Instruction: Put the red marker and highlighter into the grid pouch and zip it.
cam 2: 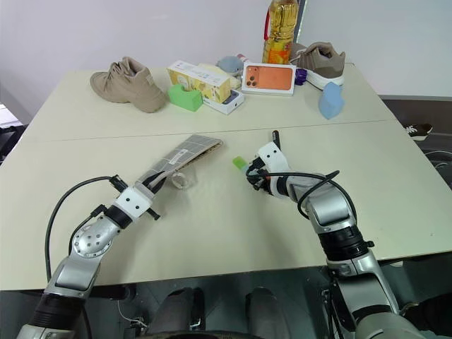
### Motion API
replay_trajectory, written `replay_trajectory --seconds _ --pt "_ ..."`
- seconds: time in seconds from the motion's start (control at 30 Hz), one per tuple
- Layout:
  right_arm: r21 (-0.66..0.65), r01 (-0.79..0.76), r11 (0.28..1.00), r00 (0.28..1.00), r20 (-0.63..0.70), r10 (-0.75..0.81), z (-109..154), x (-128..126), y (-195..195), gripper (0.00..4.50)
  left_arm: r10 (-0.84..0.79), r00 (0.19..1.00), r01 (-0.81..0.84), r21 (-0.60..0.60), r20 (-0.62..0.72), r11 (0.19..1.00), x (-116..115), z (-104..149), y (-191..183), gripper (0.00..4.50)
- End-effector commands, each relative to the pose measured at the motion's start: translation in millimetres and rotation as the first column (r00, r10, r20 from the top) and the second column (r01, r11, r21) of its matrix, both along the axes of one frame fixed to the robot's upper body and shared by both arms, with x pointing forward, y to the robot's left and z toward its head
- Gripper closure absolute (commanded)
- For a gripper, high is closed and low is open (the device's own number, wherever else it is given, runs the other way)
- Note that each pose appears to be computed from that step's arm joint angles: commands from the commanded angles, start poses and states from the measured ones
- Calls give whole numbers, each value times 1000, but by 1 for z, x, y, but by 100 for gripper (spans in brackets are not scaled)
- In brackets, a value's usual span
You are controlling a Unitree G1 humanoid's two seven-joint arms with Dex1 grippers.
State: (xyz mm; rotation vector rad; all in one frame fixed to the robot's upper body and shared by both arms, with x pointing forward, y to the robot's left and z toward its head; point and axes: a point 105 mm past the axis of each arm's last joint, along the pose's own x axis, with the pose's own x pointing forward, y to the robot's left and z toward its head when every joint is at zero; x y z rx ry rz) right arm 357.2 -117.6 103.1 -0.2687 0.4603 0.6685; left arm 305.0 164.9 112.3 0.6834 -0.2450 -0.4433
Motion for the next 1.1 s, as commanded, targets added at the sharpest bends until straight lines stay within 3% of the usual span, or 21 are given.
replay_trajectory --seconds 0.03,0.13,0.27,1.1 --pt "-125 -172 977 943 266 200 46 -7 15 362 -12 1000 12 -25 23 1000 -1 7 1 450" --pt "-236 -255 938 878 349 327 62 -15 18 362 -32 999 33 -40 22 999 -1 9 -2 450" --pt "-261 -285 922 844 387 371 76 -19 22 362 -91 996 91 -60 17 994 -4 12 -11 450" --pt "-209 -285 936 884 320 341 60 -18 27 362 -145 989 147 -108 26 983 -10 20 -27 450"
